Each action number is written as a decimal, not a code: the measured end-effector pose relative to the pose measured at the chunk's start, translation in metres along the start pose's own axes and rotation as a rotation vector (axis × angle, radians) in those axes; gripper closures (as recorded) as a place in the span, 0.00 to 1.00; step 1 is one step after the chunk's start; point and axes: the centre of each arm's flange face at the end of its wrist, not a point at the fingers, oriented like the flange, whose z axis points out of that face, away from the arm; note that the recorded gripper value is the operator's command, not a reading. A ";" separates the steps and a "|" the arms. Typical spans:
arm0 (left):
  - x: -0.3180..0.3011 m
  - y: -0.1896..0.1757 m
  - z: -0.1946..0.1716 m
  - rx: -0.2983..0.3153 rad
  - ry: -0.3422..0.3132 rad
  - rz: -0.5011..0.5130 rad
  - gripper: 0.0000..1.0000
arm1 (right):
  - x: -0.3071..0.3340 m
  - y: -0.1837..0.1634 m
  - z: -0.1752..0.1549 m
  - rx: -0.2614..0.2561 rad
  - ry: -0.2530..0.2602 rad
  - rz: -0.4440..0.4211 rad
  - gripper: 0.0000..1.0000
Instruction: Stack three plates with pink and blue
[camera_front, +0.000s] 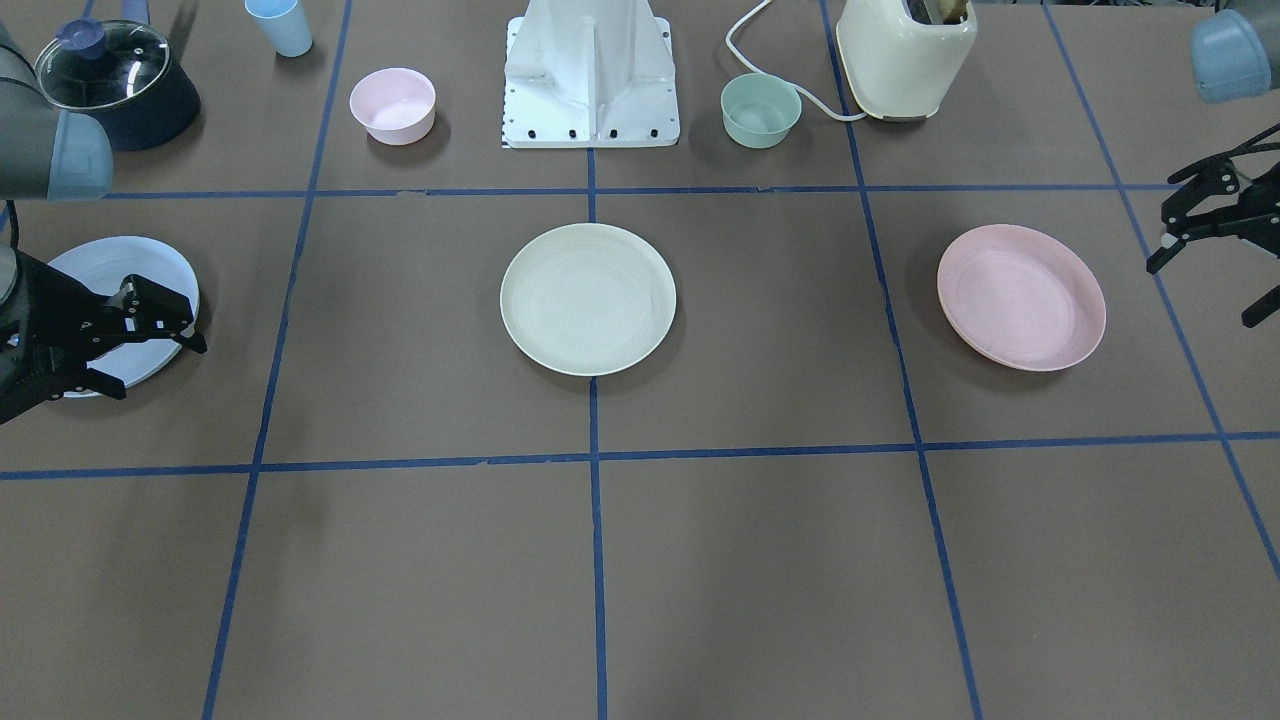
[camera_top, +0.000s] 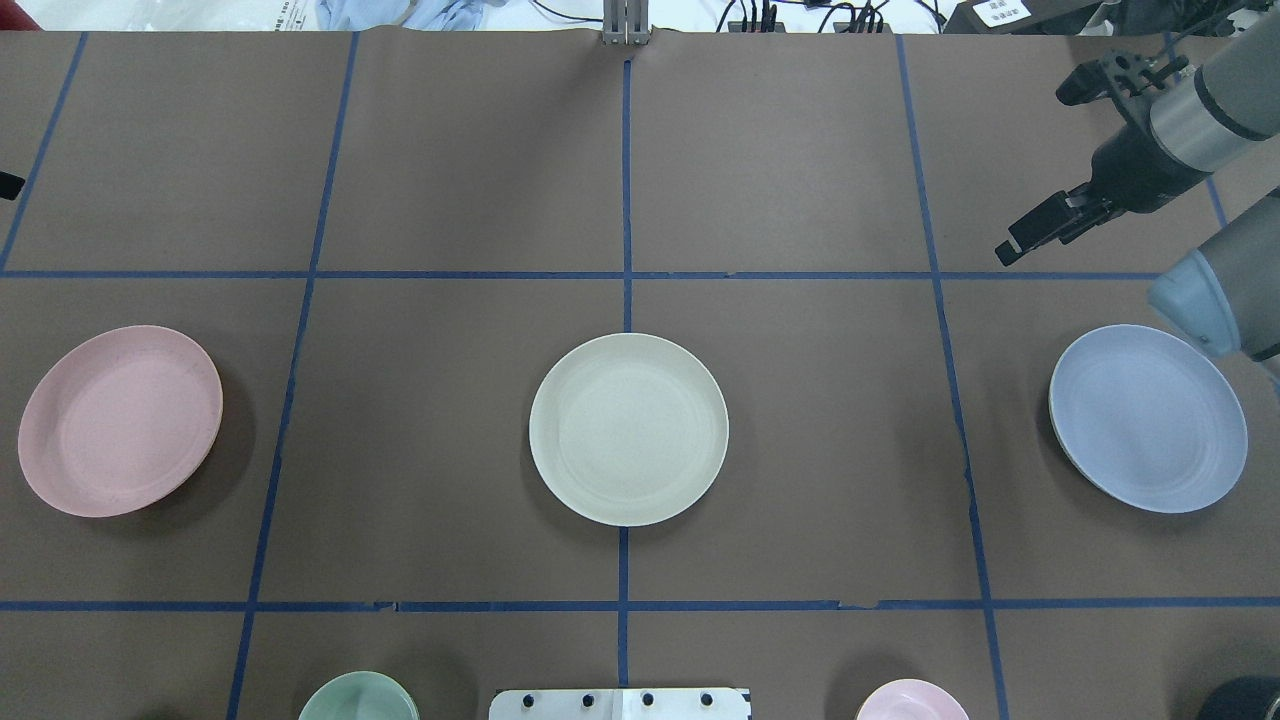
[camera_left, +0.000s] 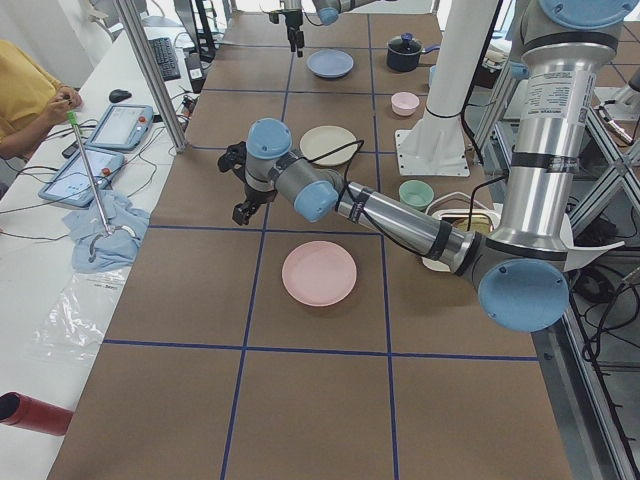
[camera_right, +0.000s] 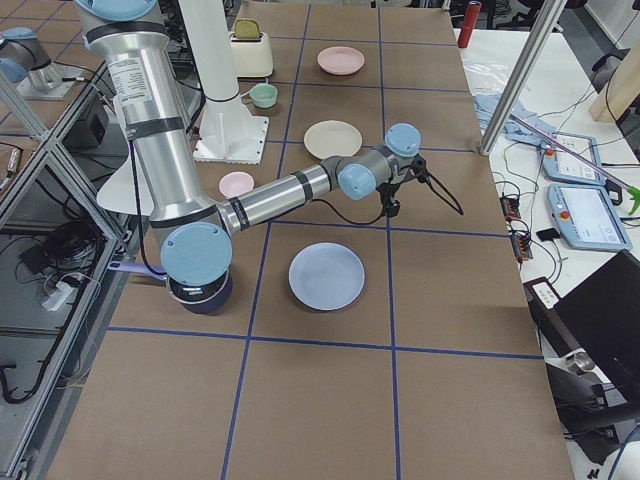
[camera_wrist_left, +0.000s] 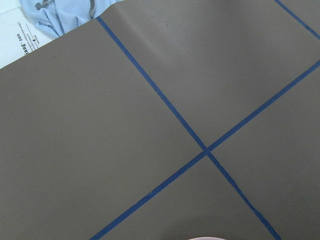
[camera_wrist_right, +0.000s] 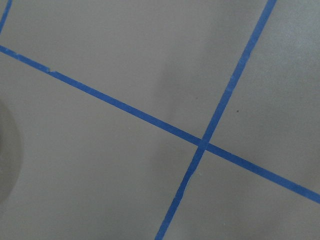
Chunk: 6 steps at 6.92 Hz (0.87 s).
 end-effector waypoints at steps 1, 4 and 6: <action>0.000 0.000 0.000 0.000 0.000 0.000 0.00 | 0.003 0.001 0.002 -0.004 0.002 0.004 0.00; -0.001 0.001 0.001 -0.003 -0.004 -0.003 0.00 | -0.001 -0.001 -0.001 0.004 0.003 0.003 0.00; -0.012 0.009 0.008 -0.024 -0.026 -0.030 0.00 | 0.006 0.004 -0.001 0.004 0.022 0.015 0.00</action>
